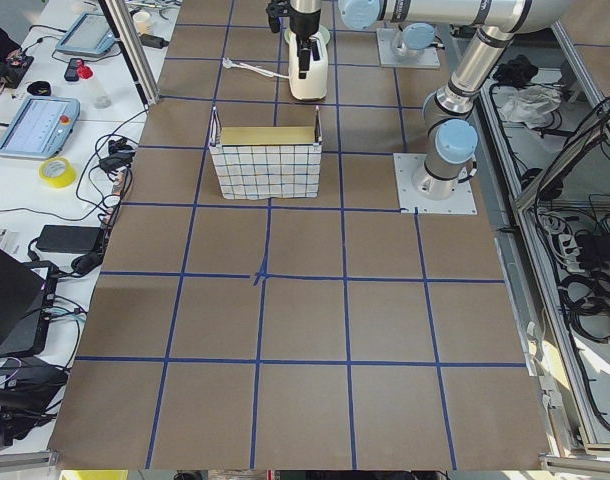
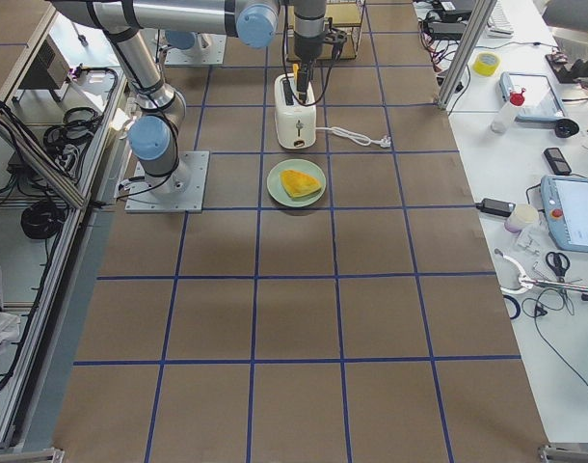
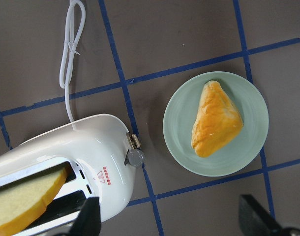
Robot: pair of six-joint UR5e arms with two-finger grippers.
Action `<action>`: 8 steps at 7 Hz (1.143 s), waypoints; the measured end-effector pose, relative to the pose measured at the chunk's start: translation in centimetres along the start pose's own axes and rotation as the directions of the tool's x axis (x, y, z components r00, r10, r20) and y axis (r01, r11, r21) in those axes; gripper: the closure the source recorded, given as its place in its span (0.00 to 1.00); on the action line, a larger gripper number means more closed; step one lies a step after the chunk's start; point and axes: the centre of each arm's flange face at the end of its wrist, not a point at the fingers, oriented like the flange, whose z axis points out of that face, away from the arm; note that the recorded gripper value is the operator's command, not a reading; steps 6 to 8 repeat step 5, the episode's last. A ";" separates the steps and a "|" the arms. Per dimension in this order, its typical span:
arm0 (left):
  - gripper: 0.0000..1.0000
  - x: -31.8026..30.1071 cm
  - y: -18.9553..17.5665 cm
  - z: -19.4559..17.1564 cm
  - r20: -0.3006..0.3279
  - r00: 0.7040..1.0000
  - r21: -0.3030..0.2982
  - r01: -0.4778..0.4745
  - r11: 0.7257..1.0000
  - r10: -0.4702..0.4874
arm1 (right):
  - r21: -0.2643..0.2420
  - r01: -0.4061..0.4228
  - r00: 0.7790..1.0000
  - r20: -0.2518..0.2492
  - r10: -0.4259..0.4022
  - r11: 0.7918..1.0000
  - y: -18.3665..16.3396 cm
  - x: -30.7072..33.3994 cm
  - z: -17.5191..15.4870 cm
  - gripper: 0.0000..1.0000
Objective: Press toaster with right arm
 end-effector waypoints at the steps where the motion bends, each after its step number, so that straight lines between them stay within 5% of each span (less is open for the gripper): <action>1: 0.00 0.0 0.0 0.0 0.000 1.000 0.000 0.000 1.000 0.000 | 0.006 -0.001 1.000 0.002 0.001 1.000 0.5 -1.0 -0.3 0.00; 8: 0.00 0.0 0.0 0.0 0.000 1.000 0.000 0.000 1.000 0.000 | 0.005 0.001 1.000 0.003 -0.001 1.000 1.3 -2.6 -0.3 0.00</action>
